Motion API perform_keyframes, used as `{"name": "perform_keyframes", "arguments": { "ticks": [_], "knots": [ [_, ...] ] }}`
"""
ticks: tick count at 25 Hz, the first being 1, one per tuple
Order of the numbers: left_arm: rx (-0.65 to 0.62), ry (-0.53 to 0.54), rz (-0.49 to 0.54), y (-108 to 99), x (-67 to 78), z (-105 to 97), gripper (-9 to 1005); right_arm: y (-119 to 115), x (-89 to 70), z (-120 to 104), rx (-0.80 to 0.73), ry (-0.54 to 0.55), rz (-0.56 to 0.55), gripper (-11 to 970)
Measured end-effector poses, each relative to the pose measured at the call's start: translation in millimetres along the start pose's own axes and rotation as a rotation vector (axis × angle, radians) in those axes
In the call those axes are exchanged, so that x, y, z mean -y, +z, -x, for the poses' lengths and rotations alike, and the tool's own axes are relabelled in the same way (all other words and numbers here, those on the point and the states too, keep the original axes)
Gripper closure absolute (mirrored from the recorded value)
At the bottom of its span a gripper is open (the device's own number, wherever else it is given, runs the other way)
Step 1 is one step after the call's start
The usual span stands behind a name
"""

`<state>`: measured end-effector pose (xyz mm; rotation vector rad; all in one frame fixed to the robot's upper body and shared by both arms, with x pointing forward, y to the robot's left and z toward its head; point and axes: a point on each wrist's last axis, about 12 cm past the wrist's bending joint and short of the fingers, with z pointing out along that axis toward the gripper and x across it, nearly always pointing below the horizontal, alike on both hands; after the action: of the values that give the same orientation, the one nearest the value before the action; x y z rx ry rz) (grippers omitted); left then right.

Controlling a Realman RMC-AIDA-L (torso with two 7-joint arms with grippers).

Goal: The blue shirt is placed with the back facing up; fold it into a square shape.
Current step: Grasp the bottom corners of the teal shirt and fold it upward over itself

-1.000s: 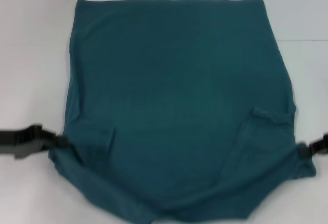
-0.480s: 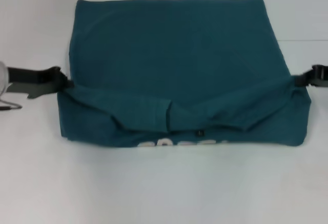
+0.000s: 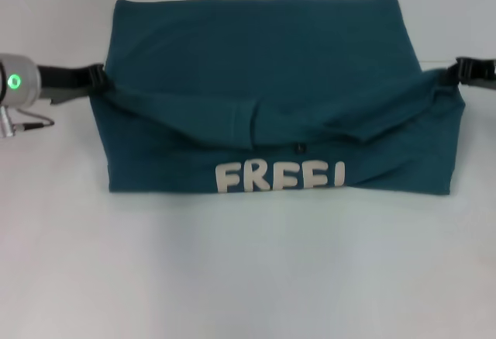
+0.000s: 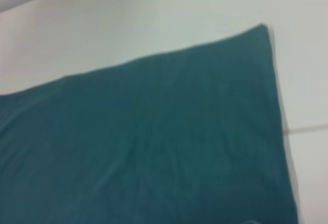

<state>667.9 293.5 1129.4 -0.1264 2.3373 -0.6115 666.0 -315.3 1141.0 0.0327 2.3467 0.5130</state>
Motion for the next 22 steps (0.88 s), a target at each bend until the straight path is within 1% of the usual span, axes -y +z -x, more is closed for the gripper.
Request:
{"name": "perform_keyframes", "arguments": {
  "ticks": [3,5,8,11,13,17,22],
  "knots": [
    [0.049,0.065,0.003,5,7.7,4,997,6,-3.6,7,0.046,-0.011,-0.033,924],
    [0.090,0.107,0.029,12,14.8,8,997,11,-5.0,10,0.074,-0.017,-0.059,924],
    [0.126,0.157,0.084,21,20.9,9,997,21,-10.0,9,0.091,-0.047,-0.087,923],
    [0.144,0.199,0.114,28,27.4,7,997,32,-15.9,3,0.088,-0.103,-0.119,923],
    [0.155,0.212,0.125,31,30.1,5,997,37,-18.4,0,0.093,-0.129,-0.138,923],
    [0.179,0.213,0.142,32,31.0,5,997,40,-24.6,3,0.111,-0.160,-0.149,924],
    [0.205,0.206,0.154,31,30.4,9,998,38,-31.6,19,0.142,-0.180,-0.146,923]
  ]
}}
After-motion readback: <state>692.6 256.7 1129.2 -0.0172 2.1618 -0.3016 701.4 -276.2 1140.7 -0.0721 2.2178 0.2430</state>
